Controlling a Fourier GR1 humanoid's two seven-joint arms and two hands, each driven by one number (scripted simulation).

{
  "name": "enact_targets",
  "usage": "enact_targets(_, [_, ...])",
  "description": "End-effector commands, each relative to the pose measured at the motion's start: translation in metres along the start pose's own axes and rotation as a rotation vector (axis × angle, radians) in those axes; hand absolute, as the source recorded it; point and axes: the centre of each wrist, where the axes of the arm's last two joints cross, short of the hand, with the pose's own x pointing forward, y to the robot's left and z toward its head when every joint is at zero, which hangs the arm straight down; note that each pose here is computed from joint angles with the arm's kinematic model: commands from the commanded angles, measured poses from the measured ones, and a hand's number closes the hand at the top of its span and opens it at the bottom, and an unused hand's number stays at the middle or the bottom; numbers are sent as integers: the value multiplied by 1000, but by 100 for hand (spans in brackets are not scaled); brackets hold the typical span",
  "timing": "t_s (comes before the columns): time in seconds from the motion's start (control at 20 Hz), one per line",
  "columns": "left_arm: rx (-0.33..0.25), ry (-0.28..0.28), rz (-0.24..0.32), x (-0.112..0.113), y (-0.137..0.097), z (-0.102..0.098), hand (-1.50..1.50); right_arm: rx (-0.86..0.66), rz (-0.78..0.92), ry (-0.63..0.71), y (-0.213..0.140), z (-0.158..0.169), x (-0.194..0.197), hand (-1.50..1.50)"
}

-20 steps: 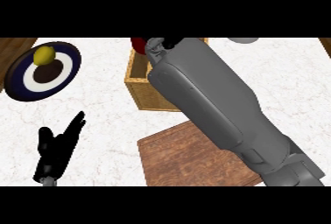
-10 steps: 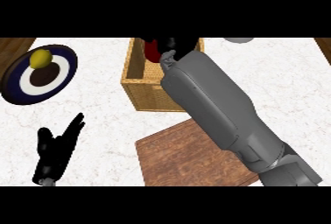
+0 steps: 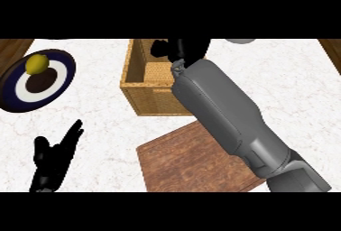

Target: Pick the can from the cutting board and place it in the basket

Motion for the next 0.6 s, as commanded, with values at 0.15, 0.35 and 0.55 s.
enact_targets(0.15, [43,135,38,-35,31,8,0,-57,-64,15,-23,-8,-17,-150])
enact_targets(0.35, [14,146,23,-32,15,5,0,-89,-158,68,-32,-5,1,-150])
enact_targets(0.55, [30,160,28,-42,-1,2,0,-152,-200,102,-61,-18,-11,-150])
